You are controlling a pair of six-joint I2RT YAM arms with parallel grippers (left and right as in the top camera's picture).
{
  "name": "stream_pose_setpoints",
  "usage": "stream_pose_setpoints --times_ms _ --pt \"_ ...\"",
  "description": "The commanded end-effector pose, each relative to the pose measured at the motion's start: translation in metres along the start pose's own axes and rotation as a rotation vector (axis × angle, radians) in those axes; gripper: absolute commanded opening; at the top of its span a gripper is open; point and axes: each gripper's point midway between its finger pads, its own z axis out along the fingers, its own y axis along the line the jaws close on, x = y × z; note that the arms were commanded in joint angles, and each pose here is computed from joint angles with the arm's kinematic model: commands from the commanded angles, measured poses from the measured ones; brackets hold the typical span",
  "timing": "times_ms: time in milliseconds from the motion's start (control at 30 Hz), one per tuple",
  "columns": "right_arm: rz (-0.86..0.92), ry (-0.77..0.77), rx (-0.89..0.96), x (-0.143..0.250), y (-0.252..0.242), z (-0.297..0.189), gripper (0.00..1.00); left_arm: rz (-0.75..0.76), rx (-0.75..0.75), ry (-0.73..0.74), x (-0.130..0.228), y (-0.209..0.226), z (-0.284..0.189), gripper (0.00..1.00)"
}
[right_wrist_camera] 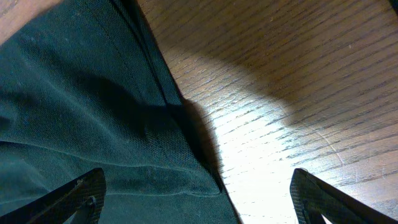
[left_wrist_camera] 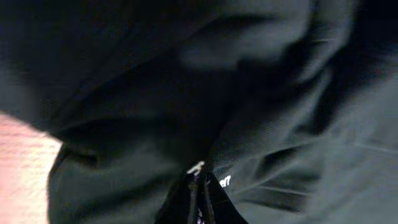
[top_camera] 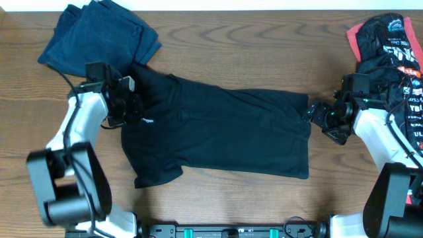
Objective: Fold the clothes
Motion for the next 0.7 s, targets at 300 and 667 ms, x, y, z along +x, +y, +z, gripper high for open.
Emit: stream_pose_setpoints --times_ms 300,667 --pt "-0.023 -0.008 -0.013 -0.004 0.007 -0.003 0.91 -0.083 -0.219 -0.119 -0.015 0.028 -0.037 0.06" --pt "-0.022 -0.006 -0.011 -0.004 0.007 -0.002 0.92 -0.14 -0.265 -0.115 -0.011 0.043 -0.041 0.06"
